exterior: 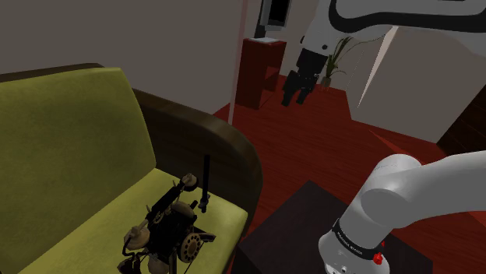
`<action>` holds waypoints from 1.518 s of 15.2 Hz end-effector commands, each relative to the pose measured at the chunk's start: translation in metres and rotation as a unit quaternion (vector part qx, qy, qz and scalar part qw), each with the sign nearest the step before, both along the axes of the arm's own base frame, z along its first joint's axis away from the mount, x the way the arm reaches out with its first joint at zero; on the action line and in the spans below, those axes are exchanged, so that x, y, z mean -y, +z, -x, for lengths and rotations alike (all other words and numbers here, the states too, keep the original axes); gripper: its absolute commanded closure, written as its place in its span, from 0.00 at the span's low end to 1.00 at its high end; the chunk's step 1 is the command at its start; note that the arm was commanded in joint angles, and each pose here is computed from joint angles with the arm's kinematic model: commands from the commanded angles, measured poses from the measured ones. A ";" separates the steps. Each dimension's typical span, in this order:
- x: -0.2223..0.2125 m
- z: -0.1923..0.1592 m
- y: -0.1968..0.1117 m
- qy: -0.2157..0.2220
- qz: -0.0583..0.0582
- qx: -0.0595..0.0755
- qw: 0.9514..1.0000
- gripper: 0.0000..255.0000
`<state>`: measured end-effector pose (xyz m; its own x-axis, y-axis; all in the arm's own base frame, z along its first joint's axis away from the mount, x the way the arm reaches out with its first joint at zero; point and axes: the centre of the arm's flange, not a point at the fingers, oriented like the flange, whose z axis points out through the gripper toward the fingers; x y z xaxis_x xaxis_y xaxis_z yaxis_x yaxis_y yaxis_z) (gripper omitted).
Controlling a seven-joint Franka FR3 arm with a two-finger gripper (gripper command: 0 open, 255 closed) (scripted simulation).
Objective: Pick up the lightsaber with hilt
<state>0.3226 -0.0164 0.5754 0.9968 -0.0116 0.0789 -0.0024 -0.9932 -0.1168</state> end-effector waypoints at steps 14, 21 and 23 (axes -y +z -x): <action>-0.140 -0.077 -0.089 -0.051 0.034 -0.033 0.998 0.00; -0.209 -0.122 -0.143 -0.078 0.052 -0.050 0.994 0.00; -0.228 -0.135 -0.159 -0.086 0.057 -0.055 0.993 0.00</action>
